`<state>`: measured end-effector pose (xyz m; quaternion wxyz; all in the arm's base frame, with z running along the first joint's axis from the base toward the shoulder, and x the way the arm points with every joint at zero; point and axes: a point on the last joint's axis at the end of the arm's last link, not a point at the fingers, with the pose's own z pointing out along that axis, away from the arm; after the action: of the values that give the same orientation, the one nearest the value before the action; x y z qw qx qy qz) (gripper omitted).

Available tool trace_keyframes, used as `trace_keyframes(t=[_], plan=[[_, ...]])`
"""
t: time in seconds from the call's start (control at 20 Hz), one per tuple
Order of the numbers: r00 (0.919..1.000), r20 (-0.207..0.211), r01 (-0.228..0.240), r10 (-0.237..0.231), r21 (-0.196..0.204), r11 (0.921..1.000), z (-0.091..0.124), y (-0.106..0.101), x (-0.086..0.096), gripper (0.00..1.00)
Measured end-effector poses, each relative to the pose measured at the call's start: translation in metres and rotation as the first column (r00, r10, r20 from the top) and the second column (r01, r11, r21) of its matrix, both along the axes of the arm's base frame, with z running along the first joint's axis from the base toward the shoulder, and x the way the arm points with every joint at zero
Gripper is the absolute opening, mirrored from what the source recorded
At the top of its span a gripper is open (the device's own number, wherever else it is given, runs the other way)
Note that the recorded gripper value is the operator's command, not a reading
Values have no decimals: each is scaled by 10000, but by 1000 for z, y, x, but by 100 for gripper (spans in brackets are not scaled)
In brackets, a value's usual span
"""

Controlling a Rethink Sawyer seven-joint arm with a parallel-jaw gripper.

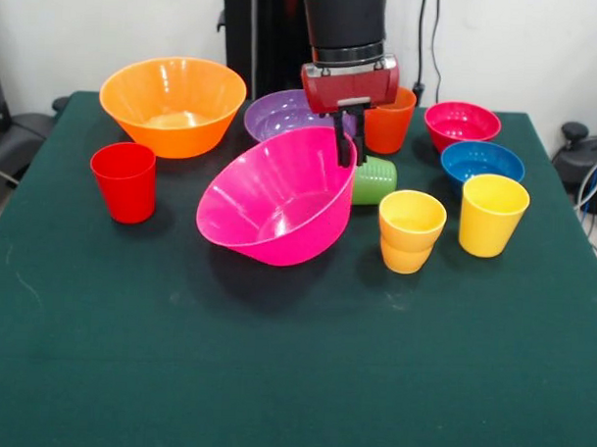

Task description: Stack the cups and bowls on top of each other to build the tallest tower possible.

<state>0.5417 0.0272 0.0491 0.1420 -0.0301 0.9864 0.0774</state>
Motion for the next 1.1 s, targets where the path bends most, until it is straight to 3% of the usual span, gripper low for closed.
trace_keyframes(t=[0.65,1.1], plan=[[9998,-92,169,-160,1059,9942,15,-7,9,0],[9981,-592,281,-184,1671,9855,26,-18,13,0]])
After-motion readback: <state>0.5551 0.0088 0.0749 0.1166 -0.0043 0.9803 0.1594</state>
